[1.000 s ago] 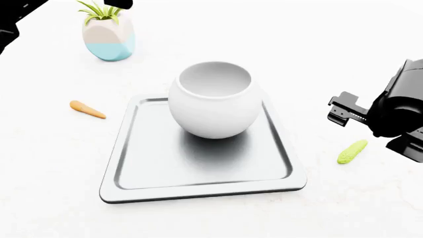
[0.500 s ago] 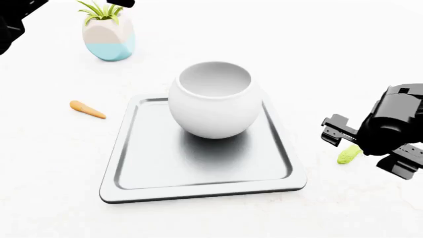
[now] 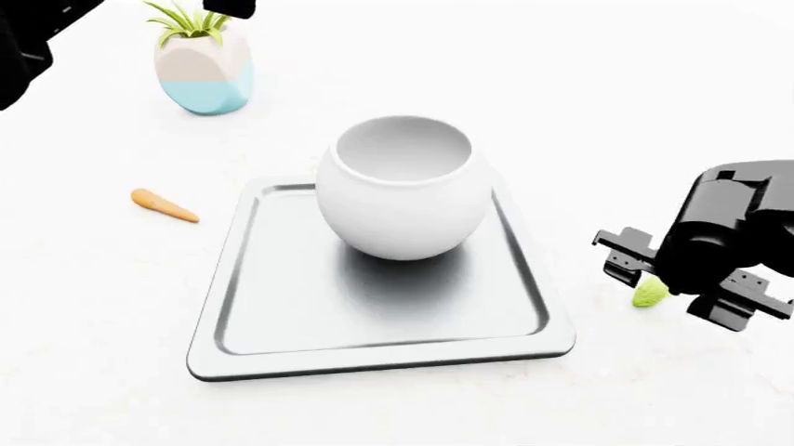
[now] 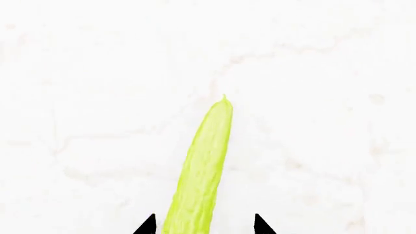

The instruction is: Place the two vegetables and bowl onto the tray for setting up a vegetable dip station.

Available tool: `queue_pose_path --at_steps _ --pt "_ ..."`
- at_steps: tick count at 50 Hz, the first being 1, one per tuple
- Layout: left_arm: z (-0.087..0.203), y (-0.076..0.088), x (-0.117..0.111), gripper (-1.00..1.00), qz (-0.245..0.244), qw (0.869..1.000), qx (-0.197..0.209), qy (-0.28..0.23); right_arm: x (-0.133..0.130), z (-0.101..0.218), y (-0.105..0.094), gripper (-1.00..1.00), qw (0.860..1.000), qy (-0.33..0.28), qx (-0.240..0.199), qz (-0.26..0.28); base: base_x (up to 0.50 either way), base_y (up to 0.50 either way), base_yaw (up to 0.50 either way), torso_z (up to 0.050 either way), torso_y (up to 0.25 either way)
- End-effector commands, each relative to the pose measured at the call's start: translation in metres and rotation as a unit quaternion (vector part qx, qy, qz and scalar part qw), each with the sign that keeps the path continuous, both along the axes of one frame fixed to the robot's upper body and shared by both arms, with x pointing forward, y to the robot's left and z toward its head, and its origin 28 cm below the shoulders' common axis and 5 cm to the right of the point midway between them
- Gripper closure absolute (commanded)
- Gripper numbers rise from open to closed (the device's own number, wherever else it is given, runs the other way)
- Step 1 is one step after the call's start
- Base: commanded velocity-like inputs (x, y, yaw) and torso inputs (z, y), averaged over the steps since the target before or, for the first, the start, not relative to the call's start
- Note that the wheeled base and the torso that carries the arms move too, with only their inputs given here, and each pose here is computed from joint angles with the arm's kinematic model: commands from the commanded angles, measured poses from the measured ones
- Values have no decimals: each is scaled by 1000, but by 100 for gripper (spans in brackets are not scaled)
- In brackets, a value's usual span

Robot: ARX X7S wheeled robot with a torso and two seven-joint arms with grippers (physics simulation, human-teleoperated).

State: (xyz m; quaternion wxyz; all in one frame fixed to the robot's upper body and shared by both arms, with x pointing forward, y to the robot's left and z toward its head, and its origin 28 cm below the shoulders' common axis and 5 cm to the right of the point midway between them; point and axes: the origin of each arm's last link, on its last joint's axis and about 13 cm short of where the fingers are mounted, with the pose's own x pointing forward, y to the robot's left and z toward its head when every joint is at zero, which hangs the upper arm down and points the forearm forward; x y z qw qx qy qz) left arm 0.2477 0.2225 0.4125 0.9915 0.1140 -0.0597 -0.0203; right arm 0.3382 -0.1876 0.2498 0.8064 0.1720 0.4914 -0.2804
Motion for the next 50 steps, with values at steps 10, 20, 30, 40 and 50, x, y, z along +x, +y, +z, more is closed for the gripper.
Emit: queue_pose_path --at_steps 10,20,30,40,50 --pt "-3 2 2 -100 8 1000 0 0 7 -35 -2 100 1000 11 27 13 1 0 0 0 0" --pt "2 1 0 -100 5 1000 0 -5 -1 -23 -5 100 1000 9 7 7 2 0 1 0 0" --pt "8 2 -6 -100 4 1000 -2 -14 -17 12 -9 100 1000 -26 -4 -5 0 0 0 0 0" --pt "8 4 -12 -100 5 1000 -8 -19 -31 51 -6 100 998 -63 -31 -8 0 0 0 0 0" --pt "12 2 -14 -100 3 1000 -7 -24 -39 83 33 100 990 -60 -44 116 0 0 0 0 0"
